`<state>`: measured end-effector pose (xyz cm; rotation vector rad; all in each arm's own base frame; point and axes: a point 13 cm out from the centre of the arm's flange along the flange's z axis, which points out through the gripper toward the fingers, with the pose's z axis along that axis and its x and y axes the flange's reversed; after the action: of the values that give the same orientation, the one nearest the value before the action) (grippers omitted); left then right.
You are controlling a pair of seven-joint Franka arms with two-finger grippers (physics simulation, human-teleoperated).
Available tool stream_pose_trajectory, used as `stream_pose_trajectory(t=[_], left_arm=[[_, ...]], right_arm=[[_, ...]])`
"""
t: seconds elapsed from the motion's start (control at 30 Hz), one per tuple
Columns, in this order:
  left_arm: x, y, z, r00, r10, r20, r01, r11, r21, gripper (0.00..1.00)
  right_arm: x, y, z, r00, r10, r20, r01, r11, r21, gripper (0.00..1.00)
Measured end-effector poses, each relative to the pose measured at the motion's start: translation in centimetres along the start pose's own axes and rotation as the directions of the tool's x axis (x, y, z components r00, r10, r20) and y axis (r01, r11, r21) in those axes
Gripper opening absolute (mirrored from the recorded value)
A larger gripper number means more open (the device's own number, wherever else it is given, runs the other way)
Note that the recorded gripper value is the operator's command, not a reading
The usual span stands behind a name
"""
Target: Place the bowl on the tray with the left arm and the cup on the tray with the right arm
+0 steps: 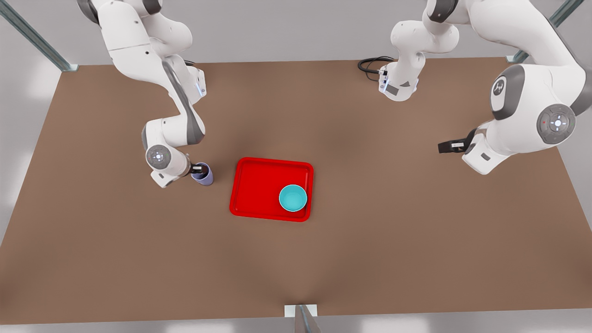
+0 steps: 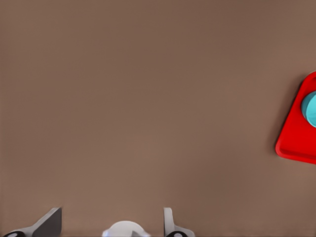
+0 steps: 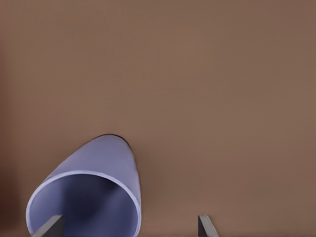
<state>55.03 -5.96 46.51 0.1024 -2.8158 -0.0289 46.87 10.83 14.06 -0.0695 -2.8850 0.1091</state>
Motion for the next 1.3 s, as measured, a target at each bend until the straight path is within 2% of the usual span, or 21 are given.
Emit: stream_pose_trajectory(t=[0.5, 0.53, 0.6, 0.63, 0.7, 0.8, 0.9, 0.97, 1.3], left_arm=[[0.5, -0.2, 0.3, 0.999, 0.032, -0.024, -0.032, 0.999, 0.0, 1.0], [0.5, -0.2, 0.3, 0.999, 0.033, -0.025, -0.033, 0.999, 0.0, 1.0], [0.6, -0.3, 0.3, 0.999, 0.036, -0.026, -0.036, 0.999, 0.0, 1.0], [0.6, -0.3, 0.3, 0.999, 0.037, -0.028, -0.037, 0.999, 0.0, 1.0], [0.7, -0.4, 0.3, 0.999, 0.041, -0.032, -0.041, 0.999, -0.001, 1.0], [0.9, -0.4, 0.4, 0.998, 0.045, -0.038, -0.045, 0.999, 0.0, 1.0], [1.0, -0.5, 0.4, 0.998, 0.049, -0.042, -0.048, 0.999, 0.006, 1.0], [1.0, -0.6, 0.4, 0.998, 0.051, -0.043, -0.051, 0.999, 0.008, 1.0], [1.1, -0.6, 0.1, 0.998, 0.056, -0.039, -0.055, 0.998, 0.011, 1.0]], right_arm=[[-1.2, 0.0, 3.5, 0.997, 0.072, -0.005, -0.072, 0.997, 0.004, 1.0], [-1.2, 0.0, 3.4, 0.997, 0.074, -0.003, -0.074, 0.997, 0.003, 0.96], [-1.3, 0.1, 3.3, 0.997, 0.078, -0.002, -0.078, 0.997, 0.002, 0.66], [-1.3, 0.0, 3.3, 0.997, 0.079, -0.002, -0.079, 0.997, 0.002, 0.54], [-1.3, -0.3, 3.3, 0.996, 0.085, -0.003, -0.085, 0.996, 0.001, 0.47], [-1.4, -0.6, 3.3, 0.996, 0.092, -0.007, -0.092, 0.996, 0.001, 0.42], [-1.4, -1.1, 3.3, 0.995, 0.101, -0.012, -0.101, 0.995, 0.0, 0.32], [-1.4, -1.1, 3.2, 0.995, 0.101, -0.015, -0.101, 0.995, -0.002, 0.21], [-2.5, 0.0, 0.2, 0.997, 0.076, -0.003, -0.076, 0.997, -0.006, 0.21]])
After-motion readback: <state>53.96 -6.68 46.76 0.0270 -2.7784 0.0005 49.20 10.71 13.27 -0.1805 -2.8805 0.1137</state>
